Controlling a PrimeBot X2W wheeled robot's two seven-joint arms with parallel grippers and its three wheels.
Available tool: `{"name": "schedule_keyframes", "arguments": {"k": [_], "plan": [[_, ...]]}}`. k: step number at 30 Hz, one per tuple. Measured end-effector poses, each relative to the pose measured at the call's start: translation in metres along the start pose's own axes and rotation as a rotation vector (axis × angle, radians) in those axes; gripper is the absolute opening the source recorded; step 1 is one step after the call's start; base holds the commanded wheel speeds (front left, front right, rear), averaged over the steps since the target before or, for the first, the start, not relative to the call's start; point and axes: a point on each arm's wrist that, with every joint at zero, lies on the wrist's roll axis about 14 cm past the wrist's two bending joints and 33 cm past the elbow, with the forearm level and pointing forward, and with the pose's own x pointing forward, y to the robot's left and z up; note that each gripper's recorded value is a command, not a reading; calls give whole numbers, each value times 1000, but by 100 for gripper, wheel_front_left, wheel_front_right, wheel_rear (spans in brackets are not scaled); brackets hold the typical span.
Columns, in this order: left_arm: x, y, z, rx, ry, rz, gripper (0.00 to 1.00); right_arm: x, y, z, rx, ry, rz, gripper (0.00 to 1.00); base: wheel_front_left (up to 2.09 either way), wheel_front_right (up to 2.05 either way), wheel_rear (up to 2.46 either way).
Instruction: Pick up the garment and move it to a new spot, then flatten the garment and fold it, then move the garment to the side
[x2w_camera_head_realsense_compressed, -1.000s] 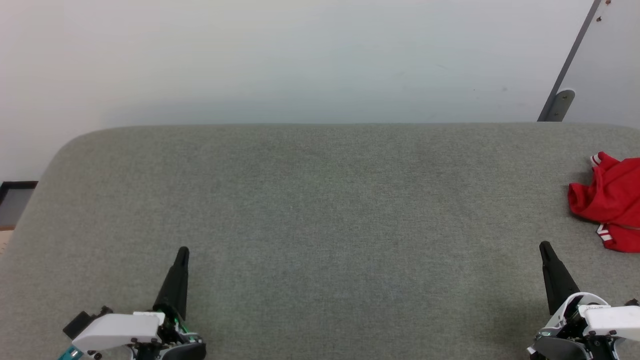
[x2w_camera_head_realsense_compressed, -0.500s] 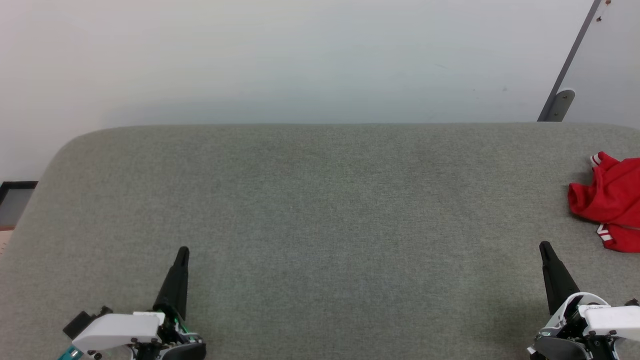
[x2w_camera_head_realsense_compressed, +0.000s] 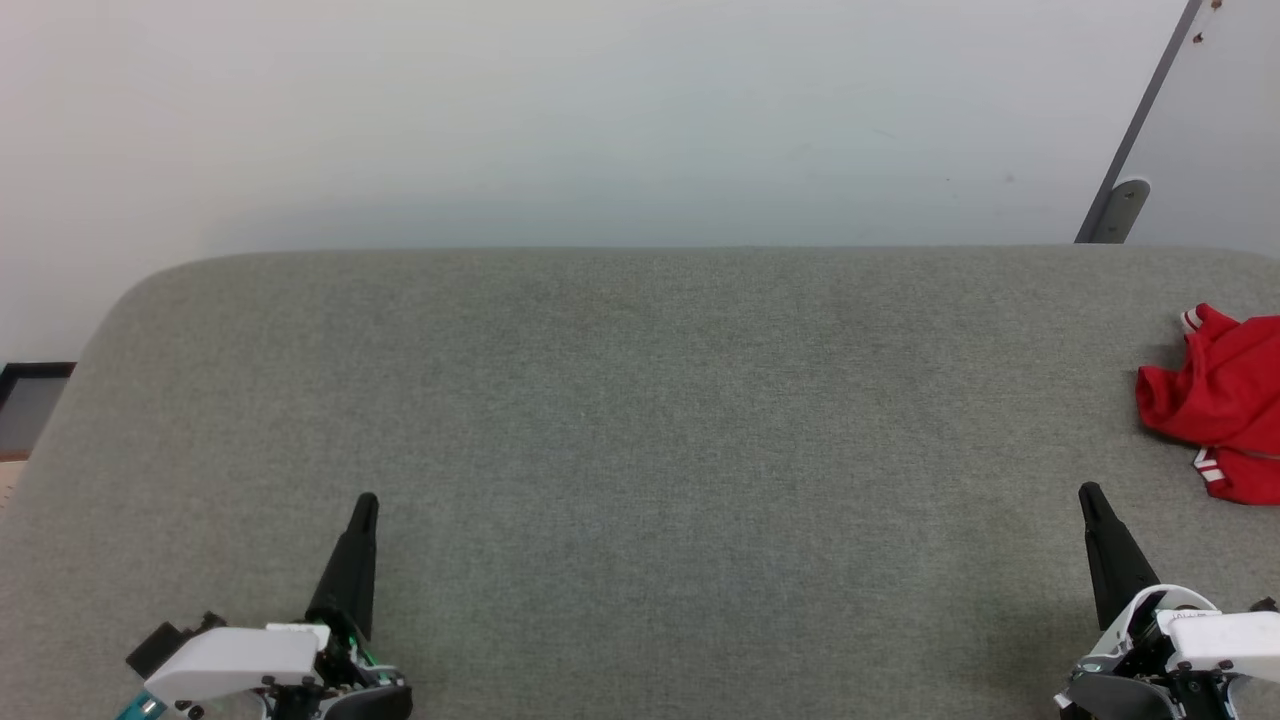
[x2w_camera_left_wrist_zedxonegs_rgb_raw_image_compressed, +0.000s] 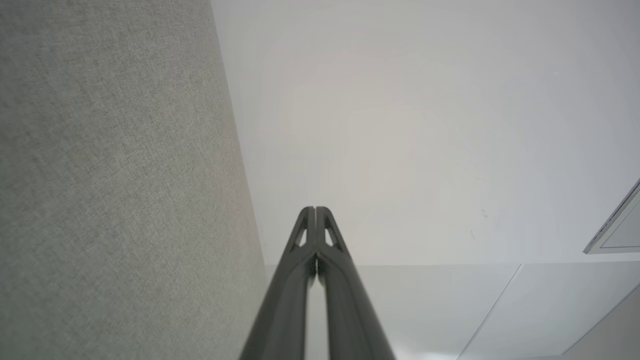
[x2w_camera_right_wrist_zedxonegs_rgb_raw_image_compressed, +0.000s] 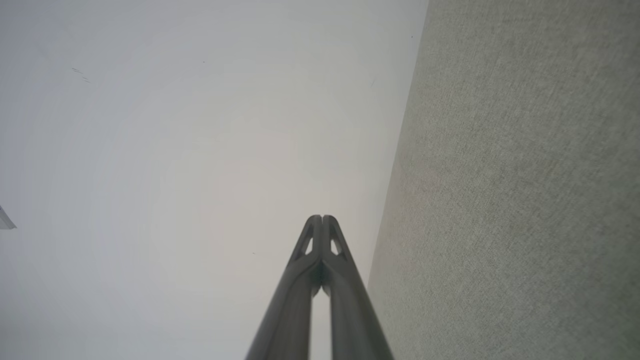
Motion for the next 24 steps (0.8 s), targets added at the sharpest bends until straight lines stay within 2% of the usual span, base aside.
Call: {"name": "schedule_keyframes", "arguments": {"k": [24], "plan": [[0, 0, 0, 0, 0, 0, 0, 0, 0, 0, 0, 0, 0, 0, 0, 0, 0]]}}
